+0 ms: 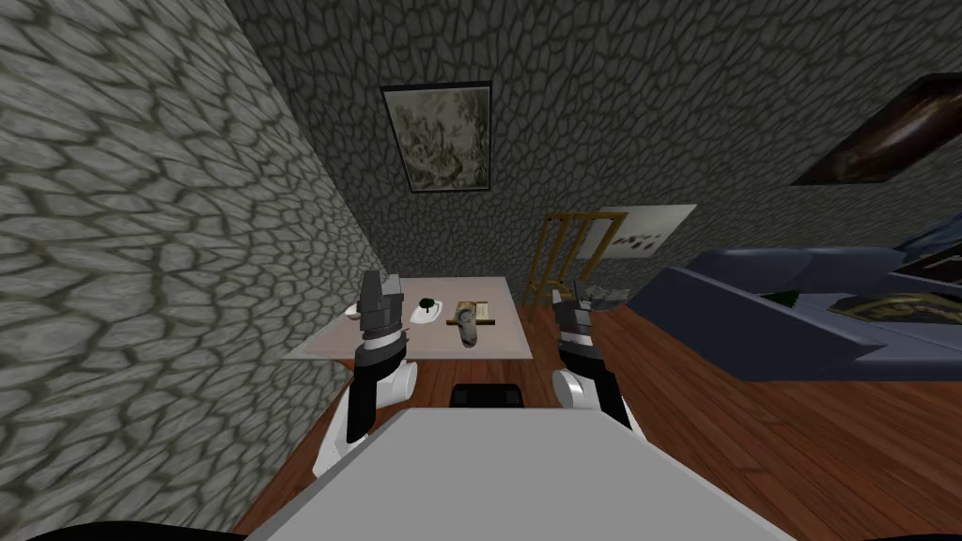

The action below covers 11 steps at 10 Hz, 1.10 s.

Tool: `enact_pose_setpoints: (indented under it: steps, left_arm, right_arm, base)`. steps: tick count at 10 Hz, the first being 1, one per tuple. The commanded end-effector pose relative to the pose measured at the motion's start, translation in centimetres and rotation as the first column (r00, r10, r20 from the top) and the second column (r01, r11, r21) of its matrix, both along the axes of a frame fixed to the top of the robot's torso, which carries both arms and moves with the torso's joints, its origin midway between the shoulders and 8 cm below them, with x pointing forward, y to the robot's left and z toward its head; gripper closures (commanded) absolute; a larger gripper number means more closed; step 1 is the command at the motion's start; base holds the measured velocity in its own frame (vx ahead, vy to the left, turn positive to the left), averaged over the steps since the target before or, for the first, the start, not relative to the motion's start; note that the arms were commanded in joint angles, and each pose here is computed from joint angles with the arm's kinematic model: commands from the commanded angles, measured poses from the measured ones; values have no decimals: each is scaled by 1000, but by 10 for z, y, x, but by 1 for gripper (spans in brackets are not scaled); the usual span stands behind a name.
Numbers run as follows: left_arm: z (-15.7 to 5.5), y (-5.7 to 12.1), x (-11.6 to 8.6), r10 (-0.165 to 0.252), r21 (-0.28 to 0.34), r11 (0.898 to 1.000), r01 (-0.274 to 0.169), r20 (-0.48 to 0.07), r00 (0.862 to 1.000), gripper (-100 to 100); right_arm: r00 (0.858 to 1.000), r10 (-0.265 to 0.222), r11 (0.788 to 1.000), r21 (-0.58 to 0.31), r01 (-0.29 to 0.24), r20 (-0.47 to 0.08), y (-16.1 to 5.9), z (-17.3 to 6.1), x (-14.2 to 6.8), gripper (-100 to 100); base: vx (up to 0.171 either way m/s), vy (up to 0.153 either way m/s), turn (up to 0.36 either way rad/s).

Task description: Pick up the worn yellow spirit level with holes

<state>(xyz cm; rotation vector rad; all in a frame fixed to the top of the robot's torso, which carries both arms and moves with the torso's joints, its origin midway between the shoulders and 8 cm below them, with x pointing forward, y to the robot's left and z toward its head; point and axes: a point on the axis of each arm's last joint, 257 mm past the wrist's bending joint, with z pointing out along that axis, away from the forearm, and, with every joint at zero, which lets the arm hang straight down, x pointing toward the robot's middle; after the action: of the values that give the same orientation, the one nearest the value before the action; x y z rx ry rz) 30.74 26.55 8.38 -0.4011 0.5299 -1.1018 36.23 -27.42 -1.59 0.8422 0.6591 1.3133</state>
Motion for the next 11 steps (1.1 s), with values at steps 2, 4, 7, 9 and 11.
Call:
enact_pose_setpoints:
  steps: [2, 4, 7, 9, 11]
  left_arm:
    - [0, 0, 0, 0, 0, 1000, 0, 0, 1000, 0]
    - [0, 0, 0, 0, 0, 1000, 0, 0, 1000, 0]
    - [0, 0, 0, 0, 0, 1000, 0, 0, 1000, 0]
    - [0, 0, 0, 0, 0, 1000, 0, 0, 1000, 0]
    - [0, 0, 0, 0, 0, 1000, 0, 0, 1000, 0]
  right_arm:
    - [996, 24, 997, -74, -30, -81, 7, -33, 6, -100]
    - [986, 41, 989, -137, -64, -163, 14, -68, 10, -100]
    - [966, 58, 971, -209, -113, -251, 21, -107, 10, -100]
    - [947, 64, 959, -243, -146, -316, 23, -139, 9, -100]
    - [928, 71, 943, -278, -181, -365, 26, -162, 5, -100]
  base:
    - [-35, 42, 182]
    - [-56, 64, 189]
    - [-25, 44, 161]
    - [-20, 48, 151]
    - [-16, 47, 149]
